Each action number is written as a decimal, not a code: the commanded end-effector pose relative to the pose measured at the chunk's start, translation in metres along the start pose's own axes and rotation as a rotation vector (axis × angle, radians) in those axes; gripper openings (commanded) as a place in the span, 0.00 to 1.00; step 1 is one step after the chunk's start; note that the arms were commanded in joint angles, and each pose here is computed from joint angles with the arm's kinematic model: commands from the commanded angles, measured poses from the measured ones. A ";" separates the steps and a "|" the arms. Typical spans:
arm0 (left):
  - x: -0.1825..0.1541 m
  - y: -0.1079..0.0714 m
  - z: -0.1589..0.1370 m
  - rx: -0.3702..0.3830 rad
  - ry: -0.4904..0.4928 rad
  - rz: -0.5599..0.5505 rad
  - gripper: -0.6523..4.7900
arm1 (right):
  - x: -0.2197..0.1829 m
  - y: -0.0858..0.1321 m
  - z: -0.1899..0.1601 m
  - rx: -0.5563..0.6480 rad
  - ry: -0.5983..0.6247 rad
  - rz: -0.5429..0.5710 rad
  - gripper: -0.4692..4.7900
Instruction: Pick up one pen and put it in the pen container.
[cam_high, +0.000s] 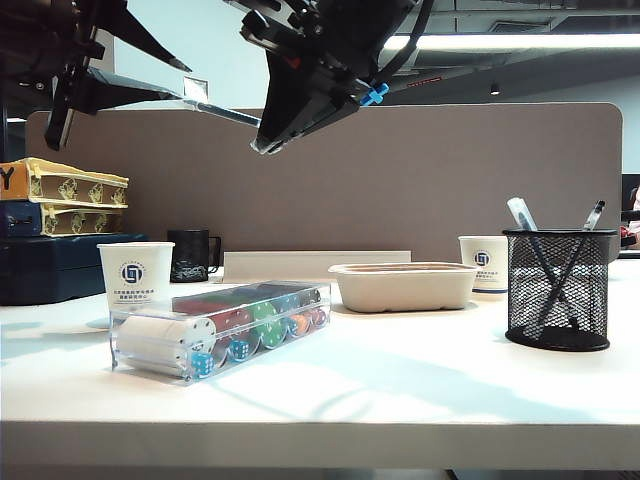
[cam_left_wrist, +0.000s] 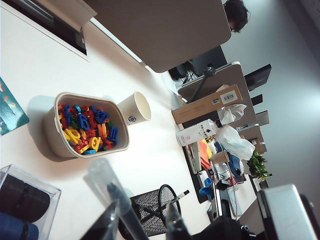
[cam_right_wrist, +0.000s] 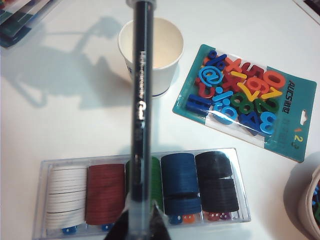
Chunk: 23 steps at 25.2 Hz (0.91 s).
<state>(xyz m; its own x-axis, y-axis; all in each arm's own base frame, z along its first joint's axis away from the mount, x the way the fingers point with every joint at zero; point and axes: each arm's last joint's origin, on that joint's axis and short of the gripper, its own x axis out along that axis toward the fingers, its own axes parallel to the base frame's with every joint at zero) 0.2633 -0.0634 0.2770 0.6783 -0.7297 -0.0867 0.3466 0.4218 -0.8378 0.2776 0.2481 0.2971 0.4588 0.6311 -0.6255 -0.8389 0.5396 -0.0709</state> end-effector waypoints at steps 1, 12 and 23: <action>0.000 -0.003 0.002 0.013 -0.003 -0.017 0.34 | -0.003 0.001 0.004 -0.005 -0.020 -0.004 0.09; 0.000 -0.002 0.001 0.005 -0.001 -0.006 0.34 | -0.013 0.002 0.009 -0.012 -0.059 -0.008 0.09; 0.000 -0.003 0.002 0.014 -0.008 -0.016 0.35 | -0.011 0.017 0.013 -0.036 -0.072 0.047 0.09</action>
<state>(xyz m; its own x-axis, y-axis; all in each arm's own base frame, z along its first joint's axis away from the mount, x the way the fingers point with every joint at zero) 0.2633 -0.0634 0.2765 0.6780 -0.7293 -0.0916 0.3402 0.4218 -0.8405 0.2639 0.2554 0.3075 0.4346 0.6757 -0.5955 -0.8656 0.4960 -0.0689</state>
